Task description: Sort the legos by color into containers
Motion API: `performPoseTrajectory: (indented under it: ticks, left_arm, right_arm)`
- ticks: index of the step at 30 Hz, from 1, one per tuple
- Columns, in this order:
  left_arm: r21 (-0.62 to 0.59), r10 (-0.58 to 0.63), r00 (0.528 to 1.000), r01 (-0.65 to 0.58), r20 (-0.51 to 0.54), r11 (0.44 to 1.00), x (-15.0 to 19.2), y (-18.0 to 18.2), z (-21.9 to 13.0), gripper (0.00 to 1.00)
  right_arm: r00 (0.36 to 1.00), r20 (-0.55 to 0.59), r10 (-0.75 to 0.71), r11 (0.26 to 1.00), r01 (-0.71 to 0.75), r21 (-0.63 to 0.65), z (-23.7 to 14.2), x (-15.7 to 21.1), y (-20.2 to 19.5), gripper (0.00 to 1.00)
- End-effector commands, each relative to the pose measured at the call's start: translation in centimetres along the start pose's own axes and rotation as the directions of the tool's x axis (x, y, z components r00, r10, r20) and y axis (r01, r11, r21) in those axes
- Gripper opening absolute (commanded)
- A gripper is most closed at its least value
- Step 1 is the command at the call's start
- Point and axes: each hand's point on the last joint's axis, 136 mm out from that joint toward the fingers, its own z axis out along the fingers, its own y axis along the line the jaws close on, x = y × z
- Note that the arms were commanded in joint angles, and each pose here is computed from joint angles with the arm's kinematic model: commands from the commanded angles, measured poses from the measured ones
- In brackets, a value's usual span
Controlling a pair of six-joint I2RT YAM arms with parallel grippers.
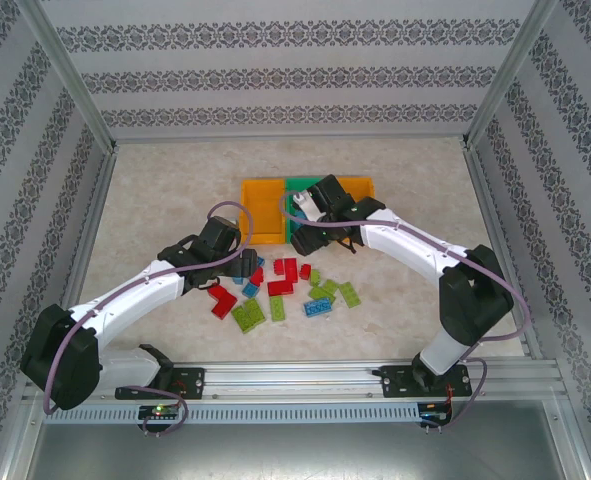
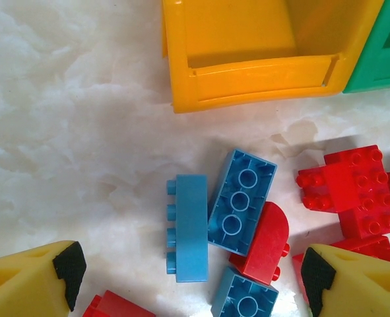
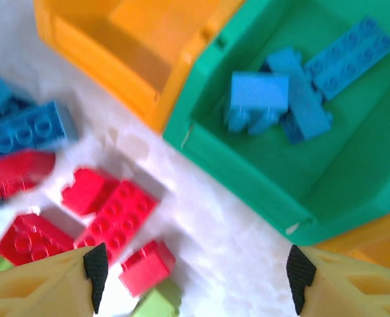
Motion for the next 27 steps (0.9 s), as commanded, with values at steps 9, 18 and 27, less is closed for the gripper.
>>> performPoseTrajectory:
  ticks: [9, 18, 27]
  left_arm:
    - [-0.029, -0.025, 1.0, 0.025, -0.005, 0.999, 0.8, 1.2, -0.2, 0.88]
    - [-0.027, -0.031, 1.0, 0.031, -0.005, 0.999, 0.9, 1.2, -0.2, 0.88]
    - [-0.028, -0.033, 0.999, 0.033, -0.005, 0.999, 1.1, 1.3, -0.1, 0.88]
  right_arm:
    - [0.973, -0.191, 0.133, 0.99, -0.141, -0.03, 1.2, 8.8, 2.7, 0.65]
    - [0.927, -0.219, 0.306, 0.952, -0.298, 0.067, 2.5, 10.5, 3.8, 0.65]
    - [0.909, -0.227, 0.348, 0.937, -0.328, 0.122, 4.4, 10.5, 3.5, 0.65]
